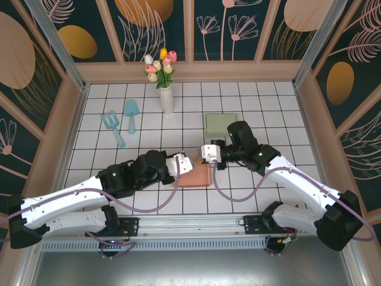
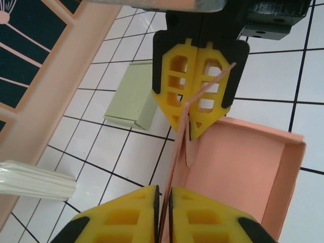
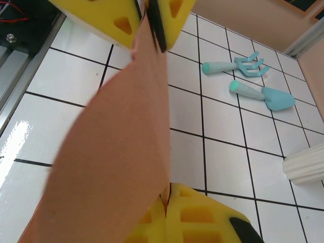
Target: Fold the paper box
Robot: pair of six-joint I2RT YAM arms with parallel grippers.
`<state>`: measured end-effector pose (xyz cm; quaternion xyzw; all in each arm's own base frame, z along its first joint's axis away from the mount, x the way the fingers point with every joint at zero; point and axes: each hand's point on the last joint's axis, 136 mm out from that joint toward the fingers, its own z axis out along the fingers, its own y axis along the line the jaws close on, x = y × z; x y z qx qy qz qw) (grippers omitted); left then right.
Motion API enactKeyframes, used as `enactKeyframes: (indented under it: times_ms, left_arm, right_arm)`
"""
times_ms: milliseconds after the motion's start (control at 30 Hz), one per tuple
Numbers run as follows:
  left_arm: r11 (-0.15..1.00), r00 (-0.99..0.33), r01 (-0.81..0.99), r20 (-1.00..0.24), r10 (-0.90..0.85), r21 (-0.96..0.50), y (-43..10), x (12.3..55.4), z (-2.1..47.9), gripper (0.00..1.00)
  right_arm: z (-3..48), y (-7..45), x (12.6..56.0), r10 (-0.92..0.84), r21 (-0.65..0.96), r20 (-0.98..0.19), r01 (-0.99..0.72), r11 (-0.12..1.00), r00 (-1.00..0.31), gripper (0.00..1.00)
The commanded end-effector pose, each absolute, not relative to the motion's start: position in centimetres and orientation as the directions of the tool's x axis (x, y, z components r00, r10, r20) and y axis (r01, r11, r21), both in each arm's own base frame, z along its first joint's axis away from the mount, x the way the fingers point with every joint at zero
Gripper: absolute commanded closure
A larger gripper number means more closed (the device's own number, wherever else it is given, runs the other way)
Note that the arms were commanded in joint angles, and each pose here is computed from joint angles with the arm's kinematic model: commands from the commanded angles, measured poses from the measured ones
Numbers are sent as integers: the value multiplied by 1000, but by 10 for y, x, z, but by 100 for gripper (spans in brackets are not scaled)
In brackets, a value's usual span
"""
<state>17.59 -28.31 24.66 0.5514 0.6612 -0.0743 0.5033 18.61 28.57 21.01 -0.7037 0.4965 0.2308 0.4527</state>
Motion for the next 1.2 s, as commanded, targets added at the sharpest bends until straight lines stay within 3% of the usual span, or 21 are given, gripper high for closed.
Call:
enactKeyframes:
  times_ms: [0, 133, 267, 400, 467, 567, 700, 933, 1167]
  left_arm:
    - [493, 138, 743, -824, 550, 453, -284, 186, 287, 73]
    - [633, 121, 654, -884, 452, 414, -269, 199, 324, 68]
    - [831, 112, 501, -970, 214, 241, -228, 209, 379, 65]
    - [974, 43, 213, -995, -87, -76, -156, 223, 410, 39]
    - [969, -12, 165, -983, -184, -183, -141, 227, 406, 27]
    - [961, -147, 103, -960, -239, -255, -136, 243, 389, 26]
    - [964, -326, 105, -924, -200, -246, -158, 268, 353, 17]
    - [854, -578, 163, -749, -323, -494, -202, 316, 289, 23]
    - [778, -673, 124, -628, -391, -616, -226, 330, 238, 24]
  right_arm:
    - [221, 284, 191, -457, -408, -801, -911, -55, 386, 100]
    - [231, 270, 211, -443, -410, -829, -910, 66, 342, 100]
    - [234, 257, 219, -449, -429, -827, -896, 114, 339, 100]
    - [238, 247, 224, -440, -460, -823, -876, 147, 359, 100]
    - [237, 247, 219, -426, -468, -822, -874, 130, 377, 100]
    - [240, 249, 217, -404, -470, -829, -873, 130, 386, 100]
    - [242, 248, 215, -382, -478, -836, -865, 154, 394, 100]
    - [244, 247, 214, -382, -500, -829, -848, 175, 409, 100]
    - [244, 249, 213, -371, -511, -825, -843, 166, 427, 100]
